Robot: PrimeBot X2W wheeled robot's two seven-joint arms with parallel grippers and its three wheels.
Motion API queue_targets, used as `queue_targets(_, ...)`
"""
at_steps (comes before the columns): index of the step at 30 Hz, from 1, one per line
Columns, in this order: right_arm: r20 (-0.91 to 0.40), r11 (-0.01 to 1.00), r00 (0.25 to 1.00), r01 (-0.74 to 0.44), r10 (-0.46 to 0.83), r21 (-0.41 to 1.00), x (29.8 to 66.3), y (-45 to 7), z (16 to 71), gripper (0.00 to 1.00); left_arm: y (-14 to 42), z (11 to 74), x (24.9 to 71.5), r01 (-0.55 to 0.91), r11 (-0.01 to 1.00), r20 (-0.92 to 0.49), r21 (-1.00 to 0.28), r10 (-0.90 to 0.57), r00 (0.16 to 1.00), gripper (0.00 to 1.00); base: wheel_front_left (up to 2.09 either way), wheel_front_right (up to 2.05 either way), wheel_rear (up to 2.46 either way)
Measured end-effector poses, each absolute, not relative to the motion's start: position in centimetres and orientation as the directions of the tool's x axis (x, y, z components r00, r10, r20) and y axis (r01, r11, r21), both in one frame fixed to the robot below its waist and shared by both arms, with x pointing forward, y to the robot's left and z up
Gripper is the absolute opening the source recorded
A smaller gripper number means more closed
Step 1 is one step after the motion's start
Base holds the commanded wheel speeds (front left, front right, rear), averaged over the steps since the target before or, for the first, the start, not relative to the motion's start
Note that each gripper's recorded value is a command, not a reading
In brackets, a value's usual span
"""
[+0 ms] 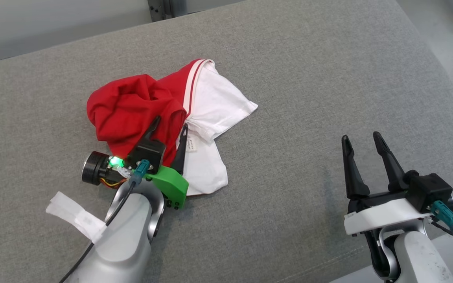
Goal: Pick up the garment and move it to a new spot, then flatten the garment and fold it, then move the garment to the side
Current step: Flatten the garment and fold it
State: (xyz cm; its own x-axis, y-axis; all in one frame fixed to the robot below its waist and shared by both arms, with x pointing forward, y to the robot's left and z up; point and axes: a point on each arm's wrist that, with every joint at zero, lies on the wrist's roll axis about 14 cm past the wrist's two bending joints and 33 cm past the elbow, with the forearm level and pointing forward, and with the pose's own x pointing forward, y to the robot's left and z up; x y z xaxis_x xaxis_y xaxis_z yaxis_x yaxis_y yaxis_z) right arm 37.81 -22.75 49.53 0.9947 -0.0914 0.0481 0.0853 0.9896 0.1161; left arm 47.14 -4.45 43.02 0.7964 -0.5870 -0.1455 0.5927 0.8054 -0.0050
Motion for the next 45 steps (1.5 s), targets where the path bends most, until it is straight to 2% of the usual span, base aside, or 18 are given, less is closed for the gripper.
queue_targets(1, 0.045, 0.989, 0.994, 0.091, -0.097, 0.115, 37.8, -22.9, 49.4, 1.00, -4.5, 42.8, 47.3, 0.590, 0.808, -0.150, -0.005, -0.584, 0.798, 0.00, 0.00, 0.00, 0.00)
queue_targets(6, 0.042, 0.989, 0.995, 0.089, -0.095, 0.117, 38.1, -22.9, 49.3, 1.00, -4.2, 43.4, 47.7, 0.580, 0.815, -0.130, -0.001, -0.575, 0.808, 0.00, 0.00, 0.00, 0.00)
queue_targets(10, 0.054, 0.990, 0.996, 0.067, -0.074, 0.121, 38.6, -22.2, 49.6, 1.00, -4.7, 47.5, 48.1, 0.589, 0.808, -0.008, 0.008, -0.589, 0.808, 0.00, 0.00, 0.00, 0.00)
queue_targets(16, 0.074, 0.992, 0.996, 0.032, -0.041, 0.120, 39.0, -21.2, 50.1, 1.00, -5.7, 56.3, 46.8, 0.628, 0.779, 0.248, 0.001, -0.608, 0.754, 0.00, 0.00, 0.00, 0.00)
queue_targets(21, 0.092, 0.992, 0.996, 0.003, -0.014, 0.125, 39.2, -20.3, 50.7, 1.00, -4.4, 62.6, 45.3, 0.615, 0.788, 0.421, -0.029, -0.549, 0.722, 0.00, 0.00, 0.00, 0.00)
queue_targets(24, 0.103, 0.992, 0.995, -0.015, 0.001, 0.128, 39.3, -19.7, 51.0, 1.00, -2.2, 63.9, 45.2, 0.563, 0.823, 0.453, -0.078, -0.474, 0.755, 0.00, 0.00, 0.00, 0.00)
queue_targets(27, 0.109, 0.991, 0.994, -0.029, 0.015, 0.132, 39.3, -19.2, 51.2, 1.00, 1.5, 62.5, 46.1, 0.455, 0.879, 0.413, -0.140, -0.366, 0.834, 0.00, 0.00, 0.00, 0.00)
queue_targets(33, 0.114, 0.989, 0.993, -0.050, 0.035, 0.136, 39.8, -18.5, 51.3, 1.00, 12.1, 55.3, 46.8, 0.141, 0.972, 0.211, -0.188, -0.100, 0.972, 0.00, 0.00, 0.00, 0.00)
queue_targets(39, 0.097, 0.989, 0.994, -0.059, 0.046, 0.133, 40.3, -18.2, 50.6, 1.00, 19.8, 47.9, 45.1, -0.099, 0.975, -0.010, -0.199, 0.099, 0.995, 0.00, 0.00, 0.00, 0.00)
queue_targets(45, 0.081, 0.988, 0.994, -0.082, 0.072, 0.127, 40.7, -17.3, 50.0, 1.00, 22.5, 44.1, 44.4, -0.164, 0.973, -0.129, -0.165, 0.144, 0.981, 0.00, 0.00, 0.00, 0.00)
